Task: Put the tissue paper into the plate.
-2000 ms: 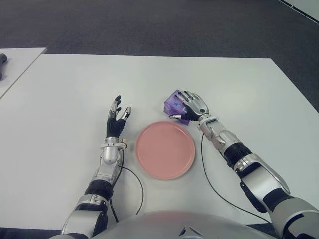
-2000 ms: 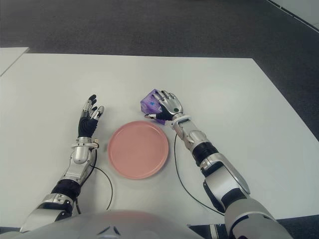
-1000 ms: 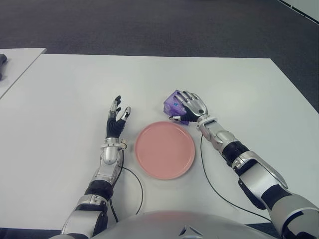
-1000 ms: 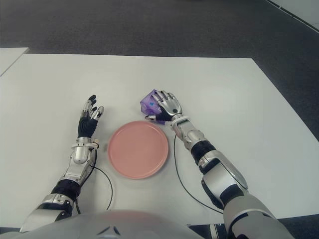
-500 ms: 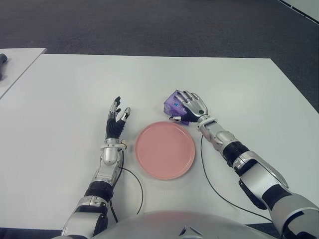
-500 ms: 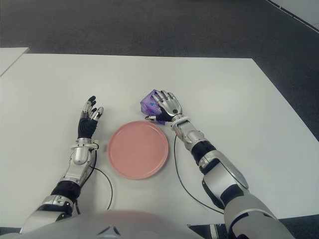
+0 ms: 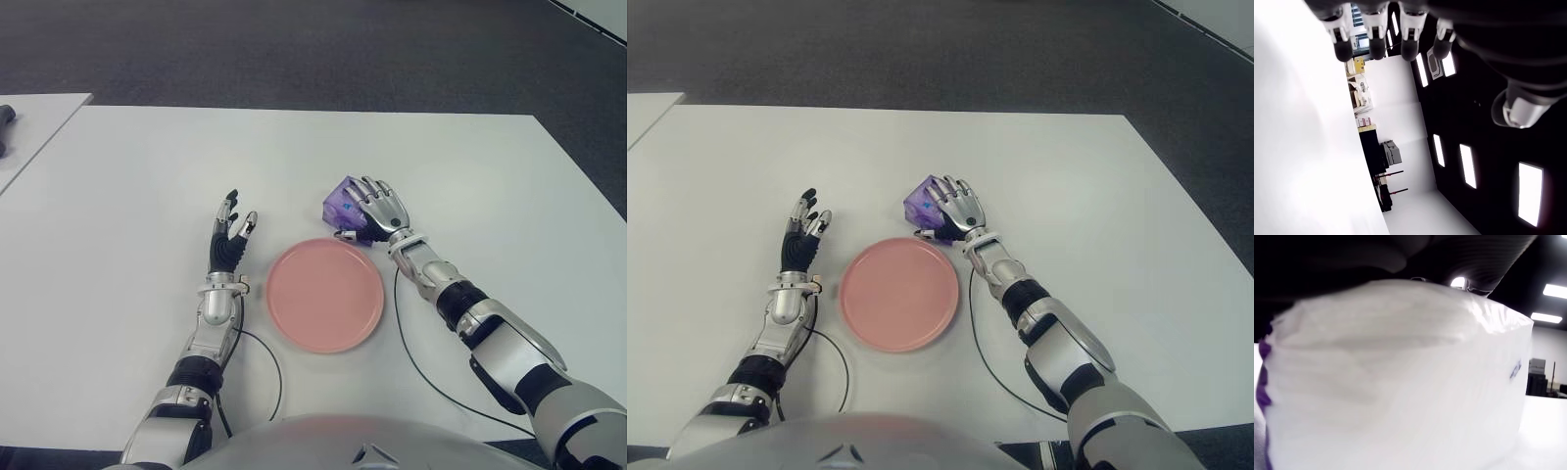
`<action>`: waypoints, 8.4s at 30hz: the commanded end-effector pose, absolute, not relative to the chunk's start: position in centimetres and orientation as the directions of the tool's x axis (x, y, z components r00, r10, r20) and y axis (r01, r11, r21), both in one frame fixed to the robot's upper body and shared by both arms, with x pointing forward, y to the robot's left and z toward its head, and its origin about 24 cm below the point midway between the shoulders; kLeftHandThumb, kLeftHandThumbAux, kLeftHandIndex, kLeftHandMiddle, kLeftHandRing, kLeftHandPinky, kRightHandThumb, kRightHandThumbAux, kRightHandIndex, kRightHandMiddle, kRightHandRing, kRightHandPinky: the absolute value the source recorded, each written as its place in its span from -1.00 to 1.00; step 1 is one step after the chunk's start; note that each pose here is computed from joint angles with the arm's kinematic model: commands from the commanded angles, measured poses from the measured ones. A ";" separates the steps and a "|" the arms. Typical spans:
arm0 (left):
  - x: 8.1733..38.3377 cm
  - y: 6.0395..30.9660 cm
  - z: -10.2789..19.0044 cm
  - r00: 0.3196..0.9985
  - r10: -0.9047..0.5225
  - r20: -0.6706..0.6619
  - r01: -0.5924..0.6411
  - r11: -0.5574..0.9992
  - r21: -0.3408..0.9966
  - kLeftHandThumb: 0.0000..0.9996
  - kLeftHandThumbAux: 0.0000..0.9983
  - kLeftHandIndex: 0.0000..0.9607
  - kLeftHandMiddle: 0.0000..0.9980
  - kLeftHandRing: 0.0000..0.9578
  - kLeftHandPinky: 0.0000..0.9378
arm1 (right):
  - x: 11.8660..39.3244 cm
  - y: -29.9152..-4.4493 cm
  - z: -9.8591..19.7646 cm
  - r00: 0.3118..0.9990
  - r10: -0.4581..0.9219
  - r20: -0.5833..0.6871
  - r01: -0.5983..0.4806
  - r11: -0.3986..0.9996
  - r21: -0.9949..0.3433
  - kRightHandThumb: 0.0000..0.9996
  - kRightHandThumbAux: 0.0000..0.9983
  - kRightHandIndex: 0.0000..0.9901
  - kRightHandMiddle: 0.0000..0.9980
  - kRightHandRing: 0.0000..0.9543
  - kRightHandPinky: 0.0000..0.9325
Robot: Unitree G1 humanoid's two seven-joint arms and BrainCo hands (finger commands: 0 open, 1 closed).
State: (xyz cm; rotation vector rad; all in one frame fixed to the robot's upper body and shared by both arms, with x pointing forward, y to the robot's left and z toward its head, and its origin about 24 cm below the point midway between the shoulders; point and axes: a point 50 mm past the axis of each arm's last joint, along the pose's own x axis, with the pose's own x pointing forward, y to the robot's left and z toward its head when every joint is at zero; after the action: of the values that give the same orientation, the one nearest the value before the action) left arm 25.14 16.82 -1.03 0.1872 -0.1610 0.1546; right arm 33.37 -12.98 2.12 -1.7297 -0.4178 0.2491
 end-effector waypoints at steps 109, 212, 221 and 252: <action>23.1 17.2 -2.3 0.972 0.211 0.103 -0.229 0.948 0.222 -1.00 -0.15 -1.00 -1.00 -1.00 -1.00 | 29.2 -14.2 -6.6 0.761 0.239 -0.604 -0.649 0.303 -0.698 0.71 0.36 -0.19 0.06 0.80 0.80; 24.0 16.9 -1.9 0.980 0.165 0.116 -0.182 0.969 0.165 -1.00 -0.16 -1.00 -1.00 -1.00 -1.00 | 29.8 -17.4 -5.2 0.963 -0.050 -0.265 -0.208 0.484 -0.850 0.49 0.43 -0.17 0.19 0.46 0.47; 24.1 16.8 -1.8 0.979 0.167 0.120 -0.186 0.968 0.169 -1.00 -0.15 -1.00 -1.00 -1.00 -1.00 | 30.9 -17.3 -4.4 0.953 -0.060 -0.297 -0.227 0.506 -0.832 0.45 0.45 -0.12 0.51 0.66 0.74; 24.0 16.4 -1.8 0.980 0.160 0.120 -0.178 0.970 0.165 -1.00 -0.14 -1.00 -1.00 -1.00 -1.00 | 32.0 -17.5 -2.9 0.961 0.002 -0.275 -0.218 0.617 -0.756 0.48 0.44 -0.11 0.64 0.79 0.88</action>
State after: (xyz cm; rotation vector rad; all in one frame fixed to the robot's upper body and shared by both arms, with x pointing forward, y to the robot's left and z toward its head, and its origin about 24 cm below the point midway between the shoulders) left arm 24.53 16.54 -1.07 0.1720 -0.1462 0.1820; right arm 35.35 -15.56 2.00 -0.8803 0.0235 0.0682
